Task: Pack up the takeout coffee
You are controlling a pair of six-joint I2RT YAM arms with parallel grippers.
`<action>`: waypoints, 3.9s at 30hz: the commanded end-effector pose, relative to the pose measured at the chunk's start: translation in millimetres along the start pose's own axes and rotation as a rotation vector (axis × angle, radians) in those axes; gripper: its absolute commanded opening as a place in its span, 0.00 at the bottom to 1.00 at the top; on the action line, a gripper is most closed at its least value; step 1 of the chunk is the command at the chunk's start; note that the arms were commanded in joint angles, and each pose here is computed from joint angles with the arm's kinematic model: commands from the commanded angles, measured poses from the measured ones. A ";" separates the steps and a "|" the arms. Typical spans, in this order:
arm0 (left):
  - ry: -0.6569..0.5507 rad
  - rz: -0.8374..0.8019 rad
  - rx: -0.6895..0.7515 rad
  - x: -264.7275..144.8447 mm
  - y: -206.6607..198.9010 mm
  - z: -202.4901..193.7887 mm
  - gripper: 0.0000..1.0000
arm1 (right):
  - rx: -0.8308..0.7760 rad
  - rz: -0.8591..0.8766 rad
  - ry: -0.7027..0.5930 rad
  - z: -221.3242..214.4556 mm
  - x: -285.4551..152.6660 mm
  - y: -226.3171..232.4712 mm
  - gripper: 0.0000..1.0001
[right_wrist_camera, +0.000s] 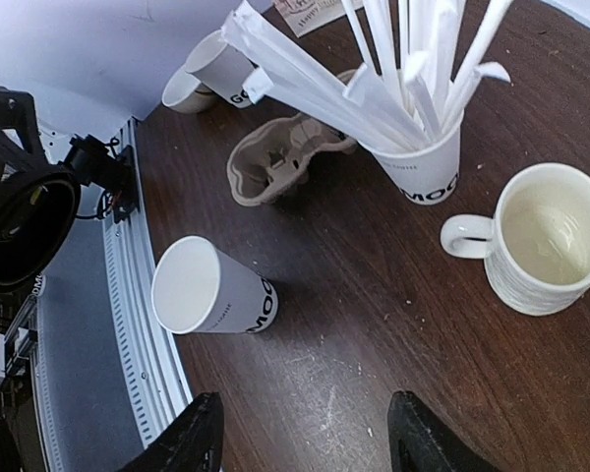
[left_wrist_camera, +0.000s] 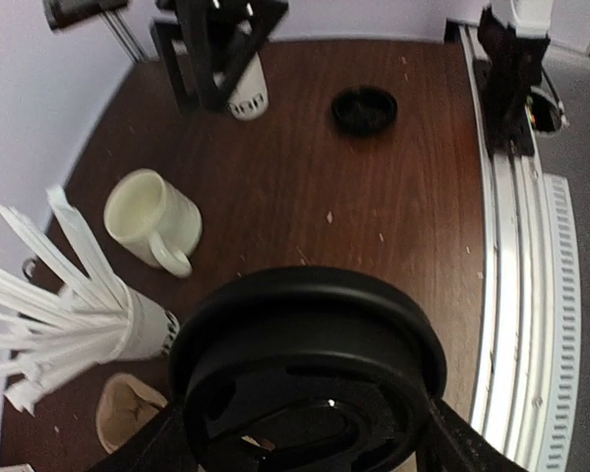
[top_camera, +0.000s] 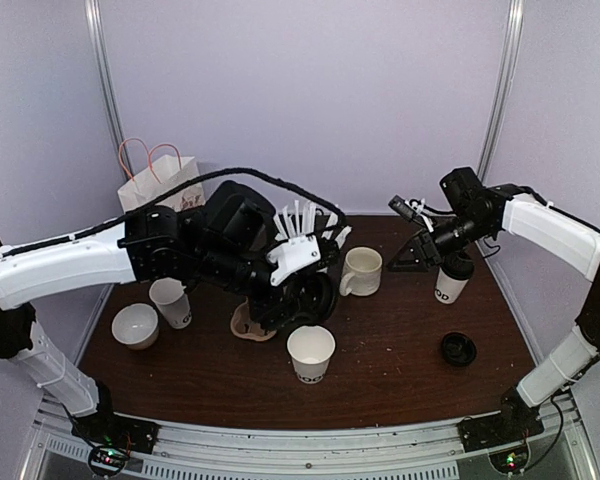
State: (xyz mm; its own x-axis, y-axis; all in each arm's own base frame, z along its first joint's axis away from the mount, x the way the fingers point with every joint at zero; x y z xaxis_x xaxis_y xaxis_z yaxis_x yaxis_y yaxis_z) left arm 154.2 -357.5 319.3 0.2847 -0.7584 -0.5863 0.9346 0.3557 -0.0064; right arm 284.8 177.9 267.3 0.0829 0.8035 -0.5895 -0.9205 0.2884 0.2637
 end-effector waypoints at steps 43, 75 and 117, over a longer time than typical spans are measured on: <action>0.693 0.013 -0.086 90.4 8.0 -64.2 0.68 | -0.092 0.149 0.190 -46.4 58.6 40.1 0.60; 0.716 -0.028 -0.077 100.4 5.0 -59.8 0.70 | -0.098 0.162 0.196 -48.9 61.9 42.4 0.60; 0.115 -0.010 -0.884 52.5 53.1 -77.5 0.78 | 0.445 0.354 0.216 -56.2 104.5 60.6 0.63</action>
State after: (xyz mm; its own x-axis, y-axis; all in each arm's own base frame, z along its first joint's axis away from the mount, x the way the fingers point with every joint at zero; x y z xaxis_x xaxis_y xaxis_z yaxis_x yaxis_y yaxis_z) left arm 205.0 -305.9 216.3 0.2702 -0.5299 -0.8039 0.4763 0.7992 -0.3667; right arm 217.7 239.8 195.5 -0.2836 0.7575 -0.5880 -0.7308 0.2264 0.6440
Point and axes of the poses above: each gripper's point midway between its finger pads, its own x axis out along the fingers, its own y axis along the line the jaws close on, z = x × y, the point moved 7 cm from there along -x, back along the fingers, and after that the axes turned 15 degrees about -x, right-handed, at the moved point
